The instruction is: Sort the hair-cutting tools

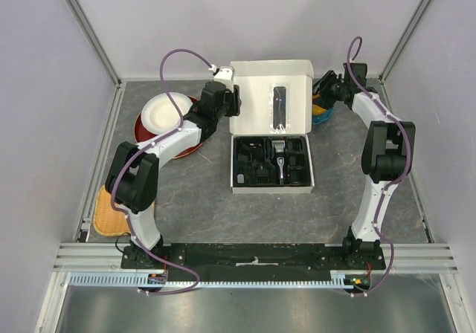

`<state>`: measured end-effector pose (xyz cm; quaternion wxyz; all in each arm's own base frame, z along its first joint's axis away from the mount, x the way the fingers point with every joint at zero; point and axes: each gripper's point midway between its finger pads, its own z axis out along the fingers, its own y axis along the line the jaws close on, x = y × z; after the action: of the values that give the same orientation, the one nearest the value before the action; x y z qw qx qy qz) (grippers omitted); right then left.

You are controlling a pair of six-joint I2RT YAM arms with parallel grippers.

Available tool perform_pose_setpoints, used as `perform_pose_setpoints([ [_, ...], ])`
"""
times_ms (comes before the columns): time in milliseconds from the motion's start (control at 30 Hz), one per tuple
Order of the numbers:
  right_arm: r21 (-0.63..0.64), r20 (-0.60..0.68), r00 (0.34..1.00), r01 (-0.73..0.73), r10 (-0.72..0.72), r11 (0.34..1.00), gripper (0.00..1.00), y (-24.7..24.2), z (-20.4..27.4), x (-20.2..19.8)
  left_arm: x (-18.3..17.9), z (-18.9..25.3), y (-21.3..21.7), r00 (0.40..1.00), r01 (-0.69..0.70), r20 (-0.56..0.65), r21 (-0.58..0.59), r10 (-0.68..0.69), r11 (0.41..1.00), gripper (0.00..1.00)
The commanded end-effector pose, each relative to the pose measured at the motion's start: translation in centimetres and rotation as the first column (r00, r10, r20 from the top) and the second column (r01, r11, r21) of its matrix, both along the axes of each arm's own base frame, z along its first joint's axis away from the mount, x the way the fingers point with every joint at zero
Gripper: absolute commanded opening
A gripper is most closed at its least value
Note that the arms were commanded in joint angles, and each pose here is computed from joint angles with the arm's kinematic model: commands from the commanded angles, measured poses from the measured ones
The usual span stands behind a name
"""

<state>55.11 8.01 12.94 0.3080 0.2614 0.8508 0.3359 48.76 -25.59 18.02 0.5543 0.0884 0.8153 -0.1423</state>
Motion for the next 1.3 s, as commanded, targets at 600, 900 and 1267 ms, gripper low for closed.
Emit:
perform_pose_setpoints([
  [600,0.211,0.453,0.844,-0.416,0.288,0.885,0.52,6.4,8.4,-3.9,-6.7,15.8,4.5,0.984,-0.06,0.154,-0.196,0.091,0.979,0.75],
  [900,0.253,0.446,0.86,-0.388,0.249,0.886,0.48,6.3,9.3,-6.2,-10.7,20.6,8.0,0.964,-0.117,0.197,-0.286,0.178,0.951,0.78],
  [1267,0.054,0.354,0.916,-0.22,0.187,0.974,0.41,4.1,10.4,-10.2,-11.5,12.7,7.4,0.99,-0.136,-0.017,-0.27,0.137,0.953,0.79],
])
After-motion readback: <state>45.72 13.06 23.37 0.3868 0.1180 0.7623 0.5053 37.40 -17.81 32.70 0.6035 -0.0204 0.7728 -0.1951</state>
